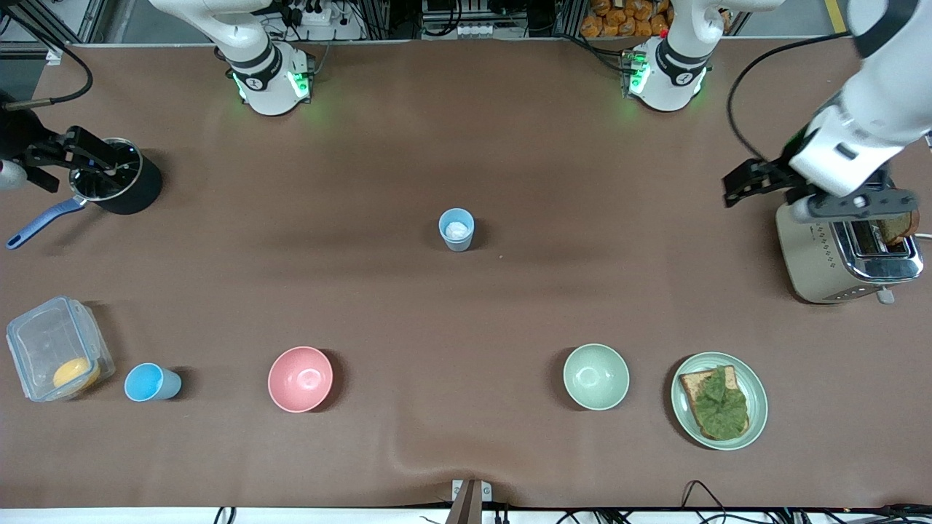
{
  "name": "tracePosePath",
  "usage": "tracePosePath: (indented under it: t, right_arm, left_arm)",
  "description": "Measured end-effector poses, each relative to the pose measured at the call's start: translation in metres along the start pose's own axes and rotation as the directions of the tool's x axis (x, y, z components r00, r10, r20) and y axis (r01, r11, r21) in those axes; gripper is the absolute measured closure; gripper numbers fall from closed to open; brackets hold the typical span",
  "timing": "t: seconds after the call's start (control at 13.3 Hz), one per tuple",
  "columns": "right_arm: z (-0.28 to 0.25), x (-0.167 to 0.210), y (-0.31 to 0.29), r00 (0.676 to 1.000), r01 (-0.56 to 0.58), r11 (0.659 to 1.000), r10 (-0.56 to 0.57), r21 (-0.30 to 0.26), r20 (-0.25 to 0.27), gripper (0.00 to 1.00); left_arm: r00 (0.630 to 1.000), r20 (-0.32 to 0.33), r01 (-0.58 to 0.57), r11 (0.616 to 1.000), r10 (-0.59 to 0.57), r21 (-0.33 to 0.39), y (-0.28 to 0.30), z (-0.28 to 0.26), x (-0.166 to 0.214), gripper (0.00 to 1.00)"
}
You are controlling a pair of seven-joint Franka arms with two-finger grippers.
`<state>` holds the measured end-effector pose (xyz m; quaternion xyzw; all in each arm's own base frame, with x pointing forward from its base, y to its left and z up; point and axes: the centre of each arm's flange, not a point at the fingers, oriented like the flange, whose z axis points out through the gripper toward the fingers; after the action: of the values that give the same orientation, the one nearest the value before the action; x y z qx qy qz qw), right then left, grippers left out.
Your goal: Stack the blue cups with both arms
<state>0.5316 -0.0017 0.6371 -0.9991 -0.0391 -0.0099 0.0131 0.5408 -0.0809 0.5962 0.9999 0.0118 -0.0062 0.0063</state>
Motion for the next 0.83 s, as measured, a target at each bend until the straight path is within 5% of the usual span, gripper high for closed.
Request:
tracePosePath:
  t: [0.83]
  right_arm:
    - [0.003, 0.002, -0.009, 1.0, 0.017, 1.0, -0.017, 0.001, 0.022, 0.0]
  left_arm:
    - [0.999, 0.043, 0.001, 1.0, -0.001, 0.005, -0.019, -0.004, -0.011, 0.0]
